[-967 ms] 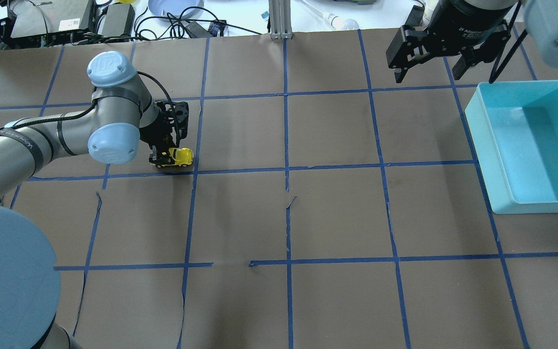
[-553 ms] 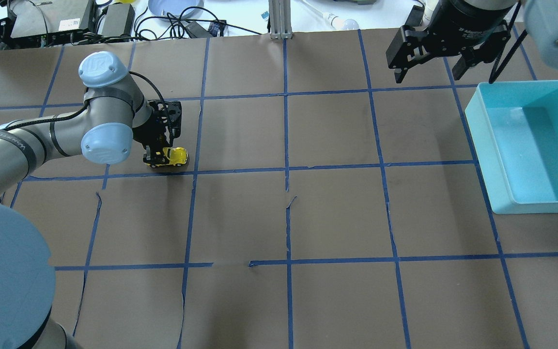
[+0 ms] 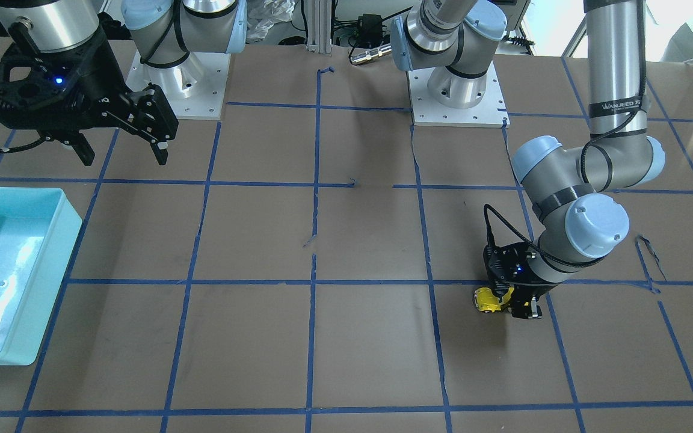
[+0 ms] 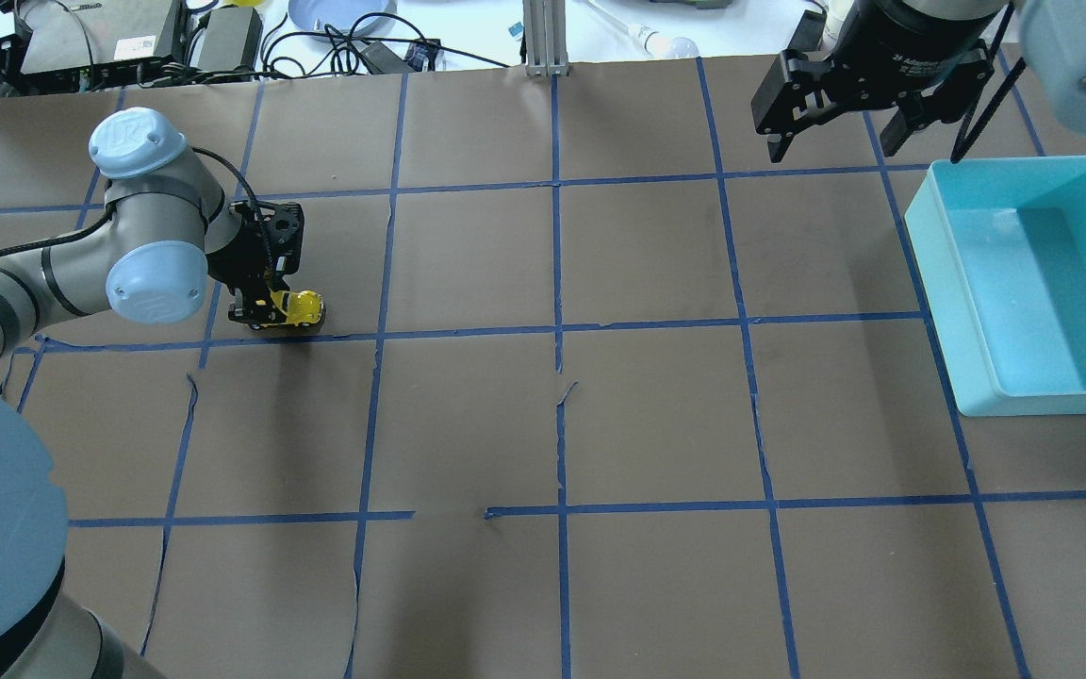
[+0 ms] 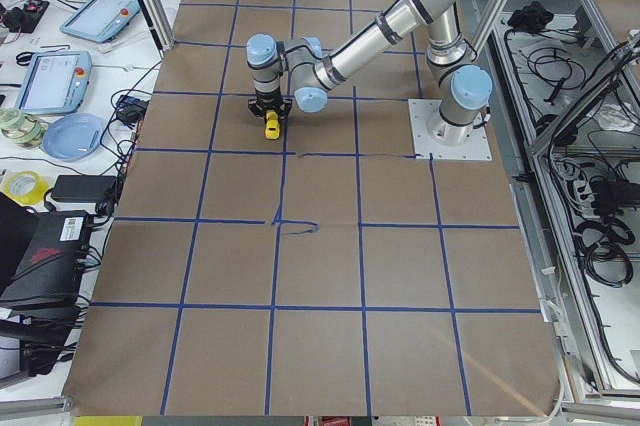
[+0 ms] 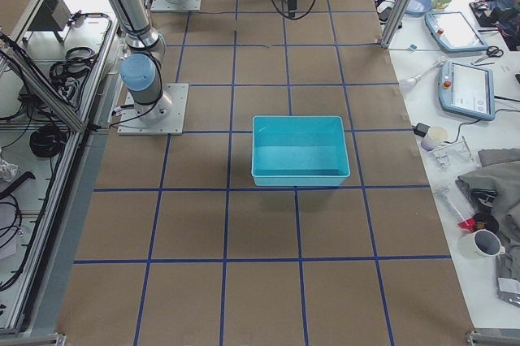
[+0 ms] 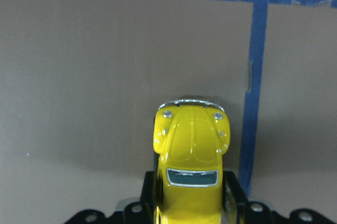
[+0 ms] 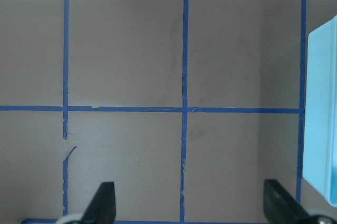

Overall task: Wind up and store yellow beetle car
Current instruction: 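Drag the held yellow car backward toward the robot with the left gripper, then release the car and push it forward with the left gripper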

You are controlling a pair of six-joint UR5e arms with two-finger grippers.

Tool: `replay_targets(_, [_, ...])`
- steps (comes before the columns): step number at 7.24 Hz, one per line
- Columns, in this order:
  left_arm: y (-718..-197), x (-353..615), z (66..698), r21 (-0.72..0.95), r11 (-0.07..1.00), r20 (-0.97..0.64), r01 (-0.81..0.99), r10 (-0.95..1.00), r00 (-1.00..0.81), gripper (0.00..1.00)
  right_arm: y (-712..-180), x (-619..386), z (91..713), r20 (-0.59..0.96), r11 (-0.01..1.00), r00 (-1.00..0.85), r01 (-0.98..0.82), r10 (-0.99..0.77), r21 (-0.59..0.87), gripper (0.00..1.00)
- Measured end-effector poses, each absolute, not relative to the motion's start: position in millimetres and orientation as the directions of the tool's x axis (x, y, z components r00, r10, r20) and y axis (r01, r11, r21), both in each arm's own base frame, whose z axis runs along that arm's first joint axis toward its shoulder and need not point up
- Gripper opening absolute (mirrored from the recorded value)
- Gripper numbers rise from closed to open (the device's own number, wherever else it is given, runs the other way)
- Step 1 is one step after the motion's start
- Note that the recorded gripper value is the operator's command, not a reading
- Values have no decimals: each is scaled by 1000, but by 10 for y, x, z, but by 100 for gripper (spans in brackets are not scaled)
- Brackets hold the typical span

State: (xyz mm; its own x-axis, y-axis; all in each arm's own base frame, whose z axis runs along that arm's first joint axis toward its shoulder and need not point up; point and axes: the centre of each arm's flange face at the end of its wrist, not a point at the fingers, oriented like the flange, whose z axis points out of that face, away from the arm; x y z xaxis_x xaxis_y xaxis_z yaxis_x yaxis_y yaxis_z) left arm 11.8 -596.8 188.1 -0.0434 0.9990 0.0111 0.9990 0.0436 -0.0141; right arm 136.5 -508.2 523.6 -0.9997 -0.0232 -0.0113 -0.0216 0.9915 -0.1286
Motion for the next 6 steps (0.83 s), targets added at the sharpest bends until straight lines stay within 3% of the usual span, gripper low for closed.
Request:
replay_targets(3, [-5941,501,1904,-14,43,7,999,999,-43,15,-5082,1365,5227,-11,992,-1000,-22,-23,-127,100])
replay_targets(5, [-5921,689,1906,-14,37,7,999,999,-37,21,-5081,1365,5220,-11,992,-1000,-22,-23,-126,100])
replay_targets(6, [-5917,724,1913,-13,36,6,999,999,-36,64,-5080,1365,5217,-11,992,-1000,-22,-23,-125,100])
